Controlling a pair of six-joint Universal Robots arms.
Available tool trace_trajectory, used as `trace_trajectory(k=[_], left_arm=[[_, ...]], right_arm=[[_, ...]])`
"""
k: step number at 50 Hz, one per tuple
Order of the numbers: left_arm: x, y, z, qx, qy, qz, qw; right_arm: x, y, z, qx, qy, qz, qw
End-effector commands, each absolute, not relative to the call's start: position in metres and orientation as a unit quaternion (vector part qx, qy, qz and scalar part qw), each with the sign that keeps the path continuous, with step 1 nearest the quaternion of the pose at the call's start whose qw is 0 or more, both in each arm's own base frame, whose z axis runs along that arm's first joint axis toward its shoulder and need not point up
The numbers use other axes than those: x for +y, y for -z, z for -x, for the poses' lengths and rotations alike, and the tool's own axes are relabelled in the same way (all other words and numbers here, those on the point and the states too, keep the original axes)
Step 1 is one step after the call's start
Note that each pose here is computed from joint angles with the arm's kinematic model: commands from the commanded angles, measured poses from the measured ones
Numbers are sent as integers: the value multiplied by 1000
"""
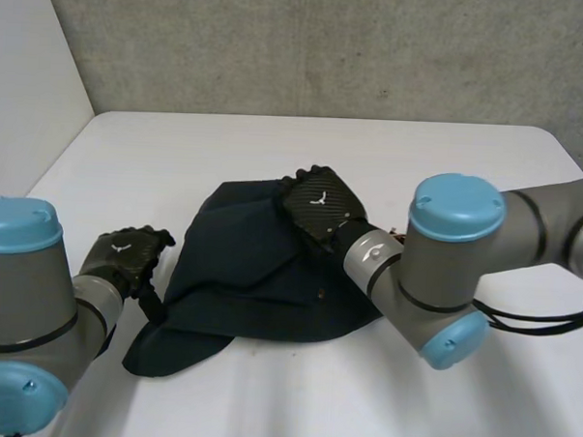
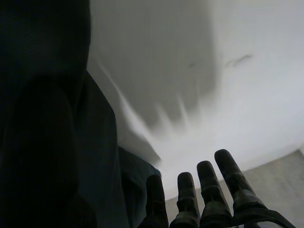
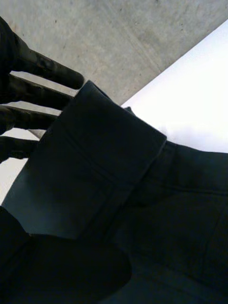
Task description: Fold the shorts.
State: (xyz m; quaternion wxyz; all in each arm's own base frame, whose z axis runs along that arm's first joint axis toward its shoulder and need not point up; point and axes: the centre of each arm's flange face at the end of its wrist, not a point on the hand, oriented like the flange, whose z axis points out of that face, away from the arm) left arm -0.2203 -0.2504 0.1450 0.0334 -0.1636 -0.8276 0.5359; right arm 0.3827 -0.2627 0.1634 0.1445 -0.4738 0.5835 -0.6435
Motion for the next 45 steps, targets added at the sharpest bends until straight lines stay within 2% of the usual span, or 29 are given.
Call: trace_trajectory(k=[1,7,11,15,16,19,20,24,28,31,37,38,41,42,45], left_arm=[[-268,-129,232,-829,-526,182,62],[-291,-133,244,-814,-545,188,71],[-320,-158,252,-778,-598,184,61],[-348,-212,266,-709,-681,178,41],[-354,-241,273,-672,-719,173,32],[-357,-291,283,-601,-783,159,25],[-355,-323,288,-549,-823,148,23],[-347,-375,291,-446,-888,112,14],[-326,-402,298,-387,-918,87,22],[-316,-399,301,-386,-918,82,27],[-304,-350,300,-446,-889,104,21],[-303,-342,300,-456,-883,109,21],[-296,-300,302,-503,-852,141,19],[-292,-289,303,-514,-844,150,20],[-277,-234,310,-570,-798,196,22]], right_arm=[[-277,-153,-394,551,656,503,114],[-295,-181,-405,505,712,477,101],[-310,-216,-411,467,761,443,81],[-332,-266,-410,429,815,385,47],[-337,-277,-408,420,826,375,42],[-358,-320,-393,382,863,329,16],[-362,-330,-389,372,872,318,11],[-364,-380,-376,311,912,268,-4],[-352,-410,-369,278,929,246,7],[-346,-413,-366,286,926,246,30],[-343,-382,-356,336,896,285,54],[-345,-359,-351,371,876,302,55],[-343,-322,-345,430,839,328,58],[-340,-295,-340,475,806,347,61],[-331,-250,-331,547,746,374,66]])
